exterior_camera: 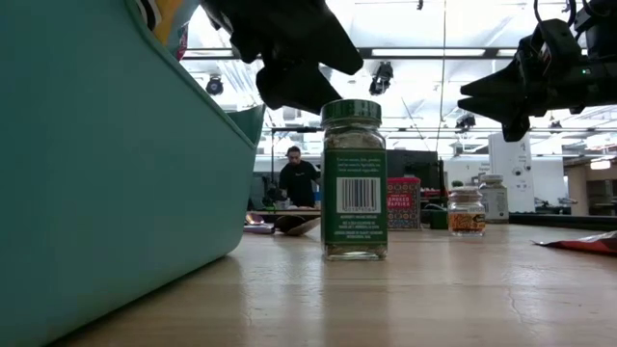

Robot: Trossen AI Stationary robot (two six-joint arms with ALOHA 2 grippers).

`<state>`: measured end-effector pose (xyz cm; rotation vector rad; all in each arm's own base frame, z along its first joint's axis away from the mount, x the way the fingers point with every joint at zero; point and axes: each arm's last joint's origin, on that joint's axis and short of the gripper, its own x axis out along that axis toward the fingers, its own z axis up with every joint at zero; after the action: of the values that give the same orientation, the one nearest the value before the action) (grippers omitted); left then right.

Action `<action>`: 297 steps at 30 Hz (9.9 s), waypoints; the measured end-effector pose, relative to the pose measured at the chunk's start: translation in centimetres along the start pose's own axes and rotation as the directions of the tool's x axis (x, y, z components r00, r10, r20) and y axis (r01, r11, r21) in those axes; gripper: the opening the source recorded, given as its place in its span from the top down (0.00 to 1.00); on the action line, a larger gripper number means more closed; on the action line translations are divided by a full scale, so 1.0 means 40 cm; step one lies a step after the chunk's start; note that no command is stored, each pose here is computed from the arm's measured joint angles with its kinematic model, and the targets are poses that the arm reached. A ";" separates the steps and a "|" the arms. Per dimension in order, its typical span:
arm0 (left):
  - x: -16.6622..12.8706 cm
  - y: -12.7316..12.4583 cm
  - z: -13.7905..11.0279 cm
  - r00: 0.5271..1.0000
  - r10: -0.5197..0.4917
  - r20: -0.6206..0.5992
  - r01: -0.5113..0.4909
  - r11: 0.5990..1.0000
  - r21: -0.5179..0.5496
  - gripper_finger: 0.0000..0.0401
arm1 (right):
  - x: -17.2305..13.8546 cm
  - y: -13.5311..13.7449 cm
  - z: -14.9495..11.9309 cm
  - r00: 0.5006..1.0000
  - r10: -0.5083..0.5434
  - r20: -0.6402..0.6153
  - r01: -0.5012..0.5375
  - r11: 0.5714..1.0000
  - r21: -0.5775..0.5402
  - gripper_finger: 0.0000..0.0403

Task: Pick & Place Food Item
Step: Put the green seasoning bottle into the pink bin

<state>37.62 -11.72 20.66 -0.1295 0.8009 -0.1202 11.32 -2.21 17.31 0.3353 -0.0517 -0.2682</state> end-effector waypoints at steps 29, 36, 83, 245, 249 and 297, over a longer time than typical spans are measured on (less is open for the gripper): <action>0.049 0.005 -0.020 1.000 0.023 -0.010 -0.023 1.000 0.009 0.14 | 0.000 0.000 0.000 1.000 0.000 0.000 0.000 1.000 0.000 0.65; 0.050 0.006 -0.010 1.000 0.023 0.001 -0.023 0.999 0.024 0.14 | 0.000 0.000 0.000 1.000 0.000 0.000 0.000 1.000 0.000 0.65; 0.055 0.020 -0.017 0.999 0.031 -0.006 -0.031 0.999 0.016 0.51 | 0.000 0.000 0.000 1.000 0.000 -0.001 0.000 1.000 0.000 0.65; -0.583 0.052 -0.288 0.795 0.594 -0.119 -0.522 0.571 -0.634 0.50 | 0.000 0.000 0.000 1.000 0.000 0.000 0.000 1.000 0.000 0.65; -0.549 0.095 -0.269 0.779 0.612 -0.136 -0.546 0.556 -0.627 0.50 | 0.000 0.000 0.000 1.000 0.000 0.000 0.000 1.000 0.000 0.65; -0.353 0.285 -0.340 0.870 0.481 -0.111 -0.437 0.647 -0.625 0.31 | 0.000 0.000 0.000 1.000 0.000 -0.001 0.000 1.000 0.000 0.65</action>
<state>18.74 0.76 19.42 -0.5674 0.7589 0.6594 11.32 -2.21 17.30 0.3355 -0.0512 -0.2683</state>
